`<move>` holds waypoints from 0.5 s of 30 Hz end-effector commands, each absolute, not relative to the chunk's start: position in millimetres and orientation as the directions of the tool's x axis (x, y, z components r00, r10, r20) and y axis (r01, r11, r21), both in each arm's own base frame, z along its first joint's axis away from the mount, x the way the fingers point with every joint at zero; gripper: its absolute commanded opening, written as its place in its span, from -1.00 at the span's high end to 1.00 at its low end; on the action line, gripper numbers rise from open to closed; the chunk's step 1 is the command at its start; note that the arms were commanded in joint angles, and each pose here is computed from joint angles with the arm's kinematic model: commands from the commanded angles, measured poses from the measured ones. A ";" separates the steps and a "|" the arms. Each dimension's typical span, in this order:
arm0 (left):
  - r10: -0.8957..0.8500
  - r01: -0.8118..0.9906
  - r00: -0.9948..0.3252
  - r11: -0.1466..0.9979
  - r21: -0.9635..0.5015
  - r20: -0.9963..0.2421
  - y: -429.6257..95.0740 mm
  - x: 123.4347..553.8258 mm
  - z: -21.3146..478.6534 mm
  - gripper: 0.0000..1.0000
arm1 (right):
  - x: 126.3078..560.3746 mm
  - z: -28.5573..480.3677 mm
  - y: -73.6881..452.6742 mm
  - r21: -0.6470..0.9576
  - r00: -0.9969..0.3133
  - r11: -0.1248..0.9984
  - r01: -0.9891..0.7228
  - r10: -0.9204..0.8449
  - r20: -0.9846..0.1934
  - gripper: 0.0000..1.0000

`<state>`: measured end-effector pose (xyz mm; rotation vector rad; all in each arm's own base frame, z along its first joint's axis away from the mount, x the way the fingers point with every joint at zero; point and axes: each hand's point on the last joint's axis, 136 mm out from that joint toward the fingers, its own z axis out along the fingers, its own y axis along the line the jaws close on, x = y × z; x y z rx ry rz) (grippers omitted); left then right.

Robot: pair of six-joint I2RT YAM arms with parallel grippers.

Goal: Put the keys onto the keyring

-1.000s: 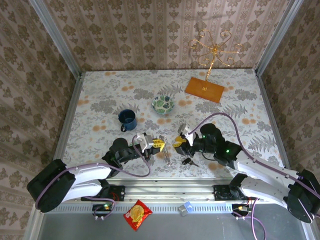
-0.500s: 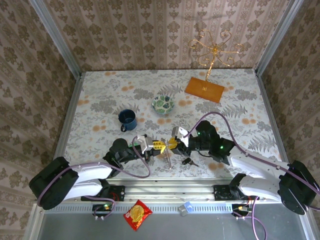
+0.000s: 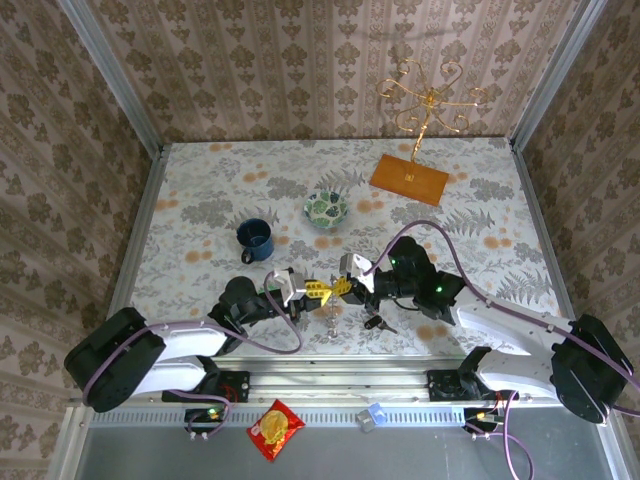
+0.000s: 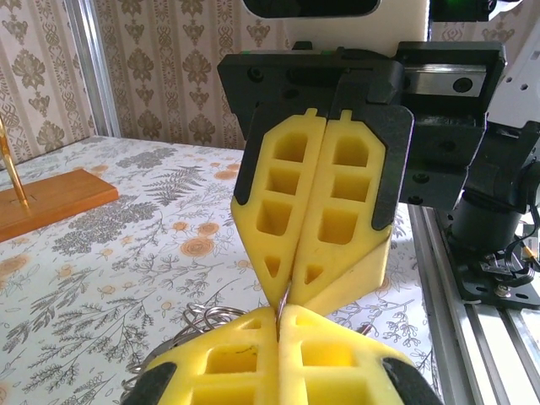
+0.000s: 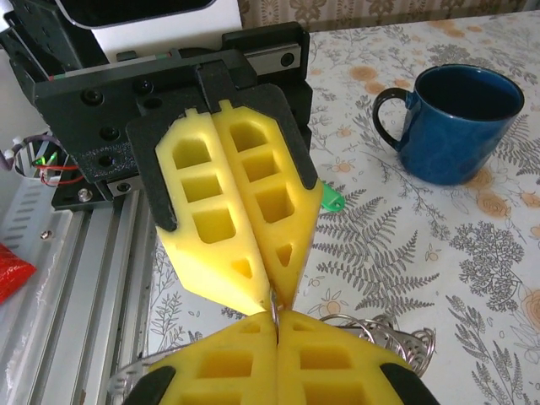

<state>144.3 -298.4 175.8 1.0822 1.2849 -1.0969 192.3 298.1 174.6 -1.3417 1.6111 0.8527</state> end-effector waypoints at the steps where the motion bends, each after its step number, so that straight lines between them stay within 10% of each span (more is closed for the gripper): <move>1: -0.050 0.987 0.012 0.161 0.003 -0.999 -296.0 142.8 187.6 0.96 | 188.3 190.0 302.2 -0.055 -0.006 0.138 -0.989 -0.405 -0.914 1.00; 5: 0.017 0.987 0.002 0.163 0.005 -1.000 -295.6 143.8 178.0 0.50 | 186.1 189.3 299.9 -0.072 0.015 0.107 -0.992 -0.460 -0.888 1.00; 15: 0.192 0.988 0.050 0.134 0.076 -0.980 -289.1 137.5 170.0 0.52 | 186.6 184.5 297.7 -0.116 0.066 0.048 -0.992 -0.586 -0.807 1.00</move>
